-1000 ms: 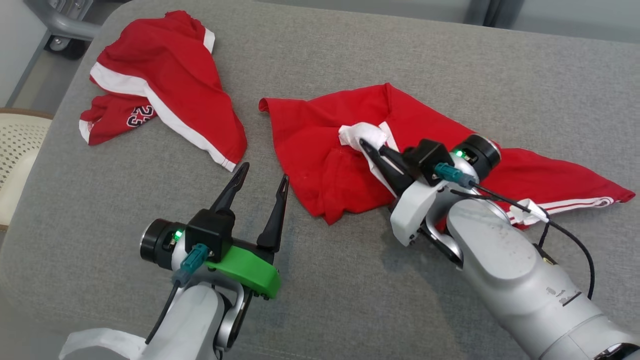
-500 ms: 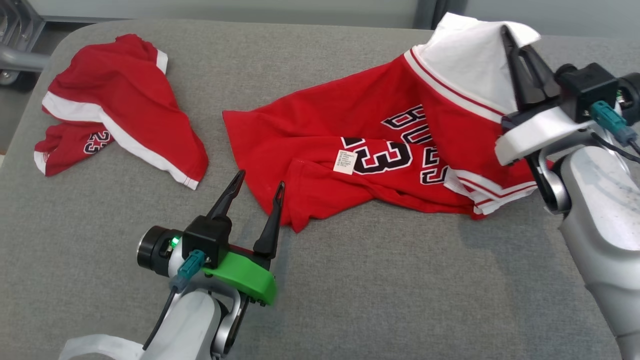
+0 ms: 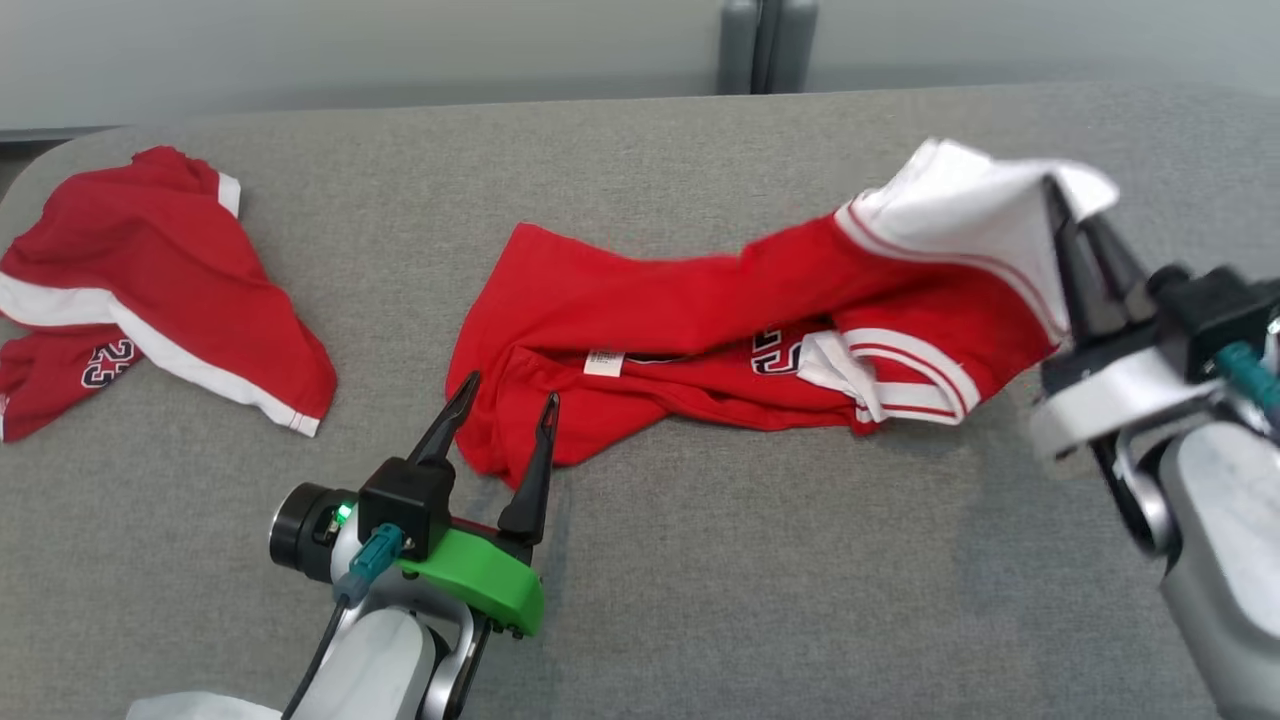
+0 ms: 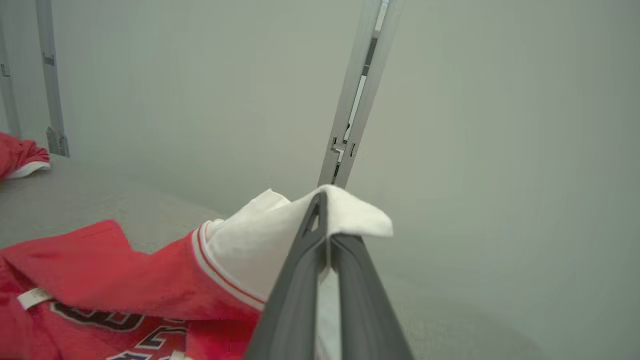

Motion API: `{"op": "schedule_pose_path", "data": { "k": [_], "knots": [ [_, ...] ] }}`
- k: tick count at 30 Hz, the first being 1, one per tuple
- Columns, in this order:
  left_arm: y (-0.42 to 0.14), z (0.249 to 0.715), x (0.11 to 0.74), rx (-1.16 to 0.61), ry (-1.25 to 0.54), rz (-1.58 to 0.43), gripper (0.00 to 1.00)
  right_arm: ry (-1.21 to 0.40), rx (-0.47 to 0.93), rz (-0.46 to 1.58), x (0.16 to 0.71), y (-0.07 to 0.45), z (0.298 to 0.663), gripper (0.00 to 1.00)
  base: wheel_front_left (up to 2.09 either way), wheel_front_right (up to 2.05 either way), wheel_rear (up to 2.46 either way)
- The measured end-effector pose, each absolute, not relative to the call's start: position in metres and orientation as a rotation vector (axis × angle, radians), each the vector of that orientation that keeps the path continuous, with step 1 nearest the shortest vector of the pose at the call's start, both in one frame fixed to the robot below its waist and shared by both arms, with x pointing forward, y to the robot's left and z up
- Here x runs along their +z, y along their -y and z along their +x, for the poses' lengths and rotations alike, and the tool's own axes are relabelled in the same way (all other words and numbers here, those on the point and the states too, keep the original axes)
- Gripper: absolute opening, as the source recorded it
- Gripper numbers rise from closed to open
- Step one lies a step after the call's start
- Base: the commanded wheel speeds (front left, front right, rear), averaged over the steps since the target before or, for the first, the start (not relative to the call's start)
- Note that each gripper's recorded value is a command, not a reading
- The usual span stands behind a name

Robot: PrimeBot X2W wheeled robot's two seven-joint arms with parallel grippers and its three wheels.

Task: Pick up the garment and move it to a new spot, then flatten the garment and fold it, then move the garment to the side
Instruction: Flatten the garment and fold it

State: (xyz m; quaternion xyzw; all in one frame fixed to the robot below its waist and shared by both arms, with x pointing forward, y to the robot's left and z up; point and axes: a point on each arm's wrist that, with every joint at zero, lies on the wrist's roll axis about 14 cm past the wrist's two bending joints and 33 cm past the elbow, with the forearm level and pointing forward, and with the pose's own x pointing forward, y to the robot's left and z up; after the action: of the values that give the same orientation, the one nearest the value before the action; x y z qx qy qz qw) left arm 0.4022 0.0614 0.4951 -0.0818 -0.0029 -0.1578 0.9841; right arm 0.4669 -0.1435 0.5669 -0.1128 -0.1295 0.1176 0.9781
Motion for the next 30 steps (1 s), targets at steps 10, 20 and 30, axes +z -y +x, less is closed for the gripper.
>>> {"op": "schedule_pose_path", "data": {
  "k": [10,20,30],
  "knots": [
    [-0.039,0.404,0.501,-0.384,0.021,-0.171,1.00,-0.110,0.369,-0.178,0.447,0.133,0.360,0.00,0.00,0.00,0.00],
    [-0.024,0.427,0.479,-0.470,-0.083,-0.109,1.00,-0.247,0.390,-0.297,0.412,0.168,0.326,0.00,0.00,0.00,0.00],
    [-0.034,0.501,0.472,-0.397,-0.214,-0.087,1.00,-0.183,0.449,-0.310,0.426,0.152,0.352,0.00,0.00,0.00,0.00]
  ]
}}
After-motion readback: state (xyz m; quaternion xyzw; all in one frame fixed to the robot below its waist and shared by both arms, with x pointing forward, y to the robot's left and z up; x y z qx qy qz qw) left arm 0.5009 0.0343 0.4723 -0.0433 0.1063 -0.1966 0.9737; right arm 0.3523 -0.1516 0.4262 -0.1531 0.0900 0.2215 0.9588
